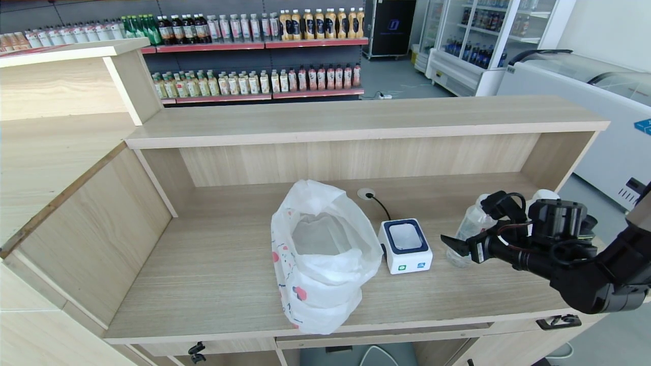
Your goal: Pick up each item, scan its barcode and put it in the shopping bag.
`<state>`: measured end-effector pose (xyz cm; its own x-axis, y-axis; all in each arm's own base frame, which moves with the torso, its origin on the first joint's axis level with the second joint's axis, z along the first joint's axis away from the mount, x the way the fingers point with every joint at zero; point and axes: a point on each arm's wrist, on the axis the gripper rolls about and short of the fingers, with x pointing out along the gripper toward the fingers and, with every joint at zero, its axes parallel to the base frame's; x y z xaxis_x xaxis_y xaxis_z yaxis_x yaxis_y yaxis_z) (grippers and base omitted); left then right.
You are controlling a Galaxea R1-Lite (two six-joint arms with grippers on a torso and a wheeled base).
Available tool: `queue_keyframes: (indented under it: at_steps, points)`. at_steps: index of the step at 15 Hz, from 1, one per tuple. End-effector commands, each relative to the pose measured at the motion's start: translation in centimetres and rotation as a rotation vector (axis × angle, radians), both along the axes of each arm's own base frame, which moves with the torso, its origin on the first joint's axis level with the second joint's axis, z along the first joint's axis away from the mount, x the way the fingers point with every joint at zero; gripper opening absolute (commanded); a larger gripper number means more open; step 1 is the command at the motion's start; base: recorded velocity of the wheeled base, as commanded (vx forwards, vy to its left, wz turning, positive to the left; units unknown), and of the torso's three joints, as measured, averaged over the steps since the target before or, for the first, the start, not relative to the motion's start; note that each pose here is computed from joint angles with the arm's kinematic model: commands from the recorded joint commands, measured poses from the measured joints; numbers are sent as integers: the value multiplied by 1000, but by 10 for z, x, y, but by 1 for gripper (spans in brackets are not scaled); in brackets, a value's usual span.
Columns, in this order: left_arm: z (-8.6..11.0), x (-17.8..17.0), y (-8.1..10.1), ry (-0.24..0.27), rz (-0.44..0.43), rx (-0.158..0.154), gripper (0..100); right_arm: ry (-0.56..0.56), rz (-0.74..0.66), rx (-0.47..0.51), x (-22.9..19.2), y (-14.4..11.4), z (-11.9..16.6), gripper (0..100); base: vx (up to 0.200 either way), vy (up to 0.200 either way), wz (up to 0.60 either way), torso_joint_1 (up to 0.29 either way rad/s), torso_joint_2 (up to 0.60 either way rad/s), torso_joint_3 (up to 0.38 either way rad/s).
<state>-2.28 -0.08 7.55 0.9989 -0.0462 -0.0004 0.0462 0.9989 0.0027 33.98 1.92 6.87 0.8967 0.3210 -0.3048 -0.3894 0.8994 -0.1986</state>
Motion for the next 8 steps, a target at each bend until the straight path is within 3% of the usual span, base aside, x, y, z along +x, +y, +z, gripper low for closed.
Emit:
queue_keyframes:
  at_steps: [1, 8]
  points:
    - [0, 0, 0, 1, 0, 0, 100, 3, 10, 1, 3, 4, -3, 100, 0, 0, 0, 0, 0, 0]
    - [0, 0, 0, 1, 0, 0, 100, 6, 59, 18, 9, 6, -8, 100, 0, 0, 0, 0, 0, 0]
